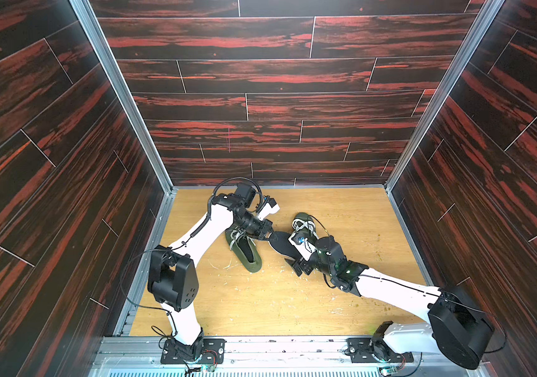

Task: Insert the insole into the shoe
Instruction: Pick up the insole from the center of the board.

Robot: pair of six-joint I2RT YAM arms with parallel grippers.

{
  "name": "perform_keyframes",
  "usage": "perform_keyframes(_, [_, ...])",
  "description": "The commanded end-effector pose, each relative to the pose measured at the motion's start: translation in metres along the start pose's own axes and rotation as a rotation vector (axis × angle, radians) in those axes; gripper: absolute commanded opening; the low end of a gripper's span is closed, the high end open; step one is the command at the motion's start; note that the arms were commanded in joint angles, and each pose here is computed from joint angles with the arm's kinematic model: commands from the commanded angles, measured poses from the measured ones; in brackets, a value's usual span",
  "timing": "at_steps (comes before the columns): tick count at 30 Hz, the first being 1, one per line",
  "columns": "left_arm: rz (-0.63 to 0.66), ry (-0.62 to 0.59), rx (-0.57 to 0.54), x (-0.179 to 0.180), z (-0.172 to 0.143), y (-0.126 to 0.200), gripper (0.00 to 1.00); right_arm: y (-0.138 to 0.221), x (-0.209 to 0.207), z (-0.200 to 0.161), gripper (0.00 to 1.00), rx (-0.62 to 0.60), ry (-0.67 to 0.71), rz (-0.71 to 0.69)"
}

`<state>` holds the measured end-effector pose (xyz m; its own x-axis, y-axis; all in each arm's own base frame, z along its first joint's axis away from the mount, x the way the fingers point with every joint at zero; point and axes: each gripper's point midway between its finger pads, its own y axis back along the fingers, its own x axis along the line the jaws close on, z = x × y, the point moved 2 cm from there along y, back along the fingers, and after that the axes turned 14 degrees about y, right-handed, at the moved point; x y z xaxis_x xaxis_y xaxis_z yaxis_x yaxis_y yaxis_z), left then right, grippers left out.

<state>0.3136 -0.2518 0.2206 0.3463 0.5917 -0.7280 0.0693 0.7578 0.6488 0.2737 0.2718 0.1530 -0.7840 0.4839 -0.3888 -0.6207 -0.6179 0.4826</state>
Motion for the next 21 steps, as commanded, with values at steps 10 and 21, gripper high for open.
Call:
perform_keyframes(10, [-0.05, -0.227, 0.073, -0.044, -0.025, 0.029, 0.03, -0.014, -0.008, 0.029, 0.98, -0.046, 0.039, 0.008])
perform_keyframes(21, [-0.038, -0.174, 0.044, -0.033, -0.009, 0.019, 0.02, -0.009, 0.0, 0.029, 0.95, -0.107, 0.077, 0.026])
